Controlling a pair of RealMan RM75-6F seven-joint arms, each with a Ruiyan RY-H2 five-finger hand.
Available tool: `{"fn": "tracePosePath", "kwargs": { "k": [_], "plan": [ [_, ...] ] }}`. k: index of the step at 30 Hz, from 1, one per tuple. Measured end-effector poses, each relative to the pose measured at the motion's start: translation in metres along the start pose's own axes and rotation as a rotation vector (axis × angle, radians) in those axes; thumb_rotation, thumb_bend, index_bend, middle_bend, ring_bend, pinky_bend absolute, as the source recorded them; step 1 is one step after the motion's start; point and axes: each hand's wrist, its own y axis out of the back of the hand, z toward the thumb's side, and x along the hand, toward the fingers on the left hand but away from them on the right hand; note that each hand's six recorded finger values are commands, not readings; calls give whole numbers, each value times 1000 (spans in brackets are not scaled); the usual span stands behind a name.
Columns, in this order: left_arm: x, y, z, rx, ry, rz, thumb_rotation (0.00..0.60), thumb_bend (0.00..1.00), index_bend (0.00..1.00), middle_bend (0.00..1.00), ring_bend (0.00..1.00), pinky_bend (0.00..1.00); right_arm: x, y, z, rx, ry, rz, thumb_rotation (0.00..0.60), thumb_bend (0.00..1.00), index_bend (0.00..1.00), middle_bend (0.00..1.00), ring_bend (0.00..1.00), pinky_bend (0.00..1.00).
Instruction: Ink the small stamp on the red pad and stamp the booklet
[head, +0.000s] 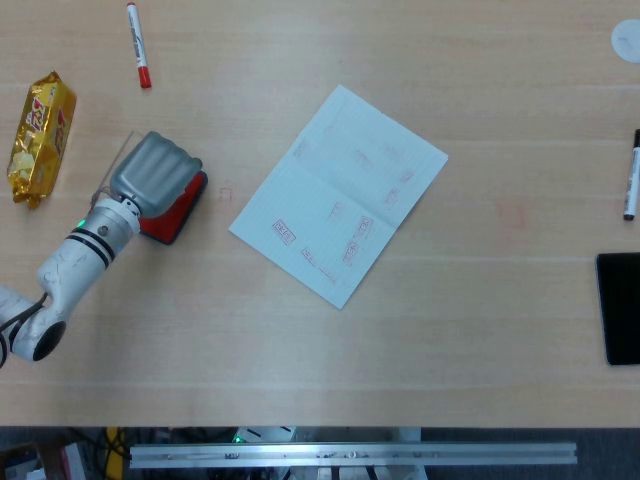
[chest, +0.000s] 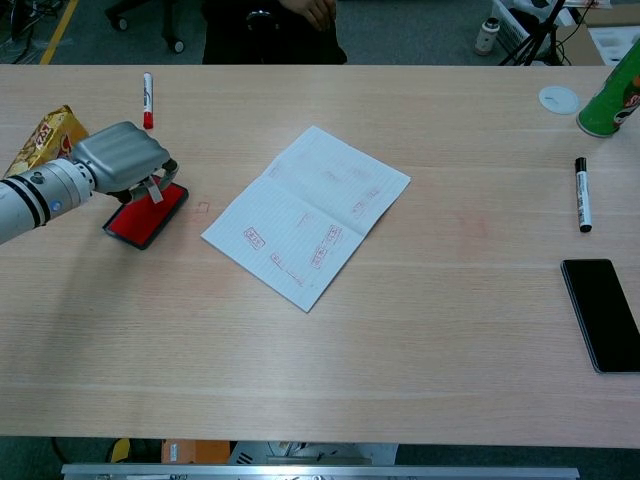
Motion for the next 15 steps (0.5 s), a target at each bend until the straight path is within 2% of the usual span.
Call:
{"fn": "tracePosePath", "kwargs": {
  "k": [9, 15],
  "plan": [
    [-2, 24, -6, -17, 9, 64, 600, 352, 586, 986, 971, 1000, 1, 0, -2, -5, -2, -2, 600, 189, 378, 422, 458, 514],
    [-7, 46, 4, -42, -15, 119, 600, 352, 586, 985, 971, 1000, 0, -1, -2, -9, 1, 0, 600, 188, 378, 422, 460, 514]
  ]
}}
